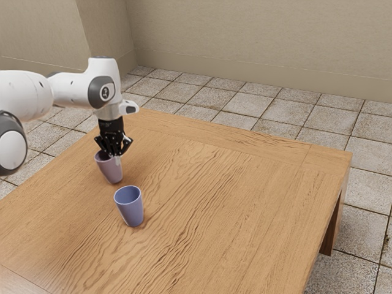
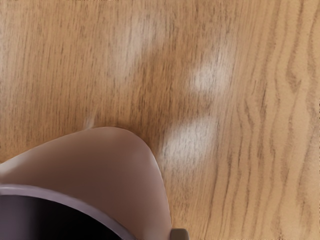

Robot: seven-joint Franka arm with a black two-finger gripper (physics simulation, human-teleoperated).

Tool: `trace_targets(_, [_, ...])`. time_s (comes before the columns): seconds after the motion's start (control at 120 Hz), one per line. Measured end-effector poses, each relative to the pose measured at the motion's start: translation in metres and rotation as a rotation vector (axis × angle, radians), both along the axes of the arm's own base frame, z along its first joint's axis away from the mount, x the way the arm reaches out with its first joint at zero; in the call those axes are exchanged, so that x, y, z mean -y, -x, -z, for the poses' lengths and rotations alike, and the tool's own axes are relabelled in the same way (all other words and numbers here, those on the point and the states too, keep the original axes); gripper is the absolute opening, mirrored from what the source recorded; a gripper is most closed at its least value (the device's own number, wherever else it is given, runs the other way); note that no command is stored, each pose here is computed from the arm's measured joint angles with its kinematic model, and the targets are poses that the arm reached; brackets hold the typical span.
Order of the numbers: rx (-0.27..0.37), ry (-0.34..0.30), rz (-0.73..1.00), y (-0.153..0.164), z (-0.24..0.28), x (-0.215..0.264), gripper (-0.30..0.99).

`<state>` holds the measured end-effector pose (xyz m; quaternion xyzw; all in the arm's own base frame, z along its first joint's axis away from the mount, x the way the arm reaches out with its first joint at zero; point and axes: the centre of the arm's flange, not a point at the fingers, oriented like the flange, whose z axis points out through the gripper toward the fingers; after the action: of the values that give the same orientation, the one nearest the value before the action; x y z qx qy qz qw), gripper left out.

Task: Place the left cup onto the right cup

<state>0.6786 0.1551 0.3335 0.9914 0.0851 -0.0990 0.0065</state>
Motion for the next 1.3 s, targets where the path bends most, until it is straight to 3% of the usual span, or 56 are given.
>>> trace_targets(0.342, [0.022,-0.017,0.026,0.018,-0.039,0.024,-0.09])
trace_targets(0.825, [0.086,-0.057,0.11,0.072,-0.12,0.112,-0.09])
trace_targets(1.3, [0.082,-0.07,0.112,0.111,-0.136,0.153,-0.09])
